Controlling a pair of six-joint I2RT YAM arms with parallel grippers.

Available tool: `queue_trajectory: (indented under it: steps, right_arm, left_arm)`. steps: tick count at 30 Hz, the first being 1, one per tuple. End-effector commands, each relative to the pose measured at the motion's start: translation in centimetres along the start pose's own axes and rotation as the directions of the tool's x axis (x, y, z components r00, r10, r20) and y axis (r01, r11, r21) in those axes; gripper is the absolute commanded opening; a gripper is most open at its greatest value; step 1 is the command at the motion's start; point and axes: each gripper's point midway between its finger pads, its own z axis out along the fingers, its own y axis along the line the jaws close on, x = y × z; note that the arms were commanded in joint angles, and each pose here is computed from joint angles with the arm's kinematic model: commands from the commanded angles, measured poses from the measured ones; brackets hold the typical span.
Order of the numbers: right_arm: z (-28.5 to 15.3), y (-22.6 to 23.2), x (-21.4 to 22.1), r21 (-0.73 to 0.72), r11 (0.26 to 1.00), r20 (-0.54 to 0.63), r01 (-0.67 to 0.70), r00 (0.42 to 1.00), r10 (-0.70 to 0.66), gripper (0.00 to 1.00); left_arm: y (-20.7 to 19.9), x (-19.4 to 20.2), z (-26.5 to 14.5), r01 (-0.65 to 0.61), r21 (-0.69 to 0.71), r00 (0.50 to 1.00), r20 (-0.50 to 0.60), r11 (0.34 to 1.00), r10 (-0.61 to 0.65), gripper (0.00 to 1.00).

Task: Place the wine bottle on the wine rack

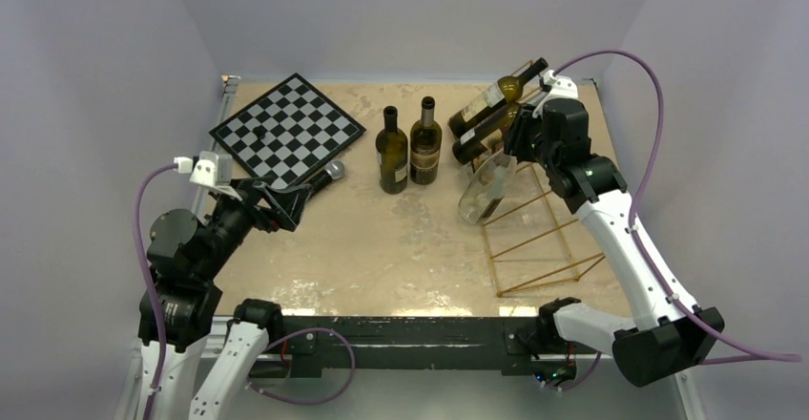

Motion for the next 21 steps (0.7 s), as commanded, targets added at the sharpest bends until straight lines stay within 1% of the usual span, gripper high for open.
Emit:
queue_trajectory:
  steps: [1, 4, 13, 21]
  right_arm:
    - [-0.4, 1.3, -5.9, -0.083, 0.993, 0.213, -0.09, 0.971, 0.106, 0.0]
    - [0.5, 1.1, -5.4, -0.098, 0.99, 0.194, -0.102, 0.974, 0.119, 0.0]
    - [3.1, -1.6, -3.8, -0.04, 0.984, 0.156, -0.172, 0.972, 0.177, 0.0]
    - [4.0, -3.1, -2.2, 0.01, 0.984, 0.128, -0.177, 0.976, 0.174, 0.0]
  left_arm:
    - [0.3, 0.0, 0.3, 0.003, -0.009, 1.0, 0.013, 1.0, -0.003, 0.96]
    - [0.4, 0.0, 0.5, 0.003, -0.013, 1.0, 0.016, 1.0, -0.003, 0.96]
    - [1.0, 0.7, 1.3, 0.009, -0.025, 1.0, 0.0, 1.0, -0.009, 0.96]
    - [1.1, 1.1, 1.9, 0.028, -0.019, 1.0, -0.003, 0.999, -0.028, 0.96]
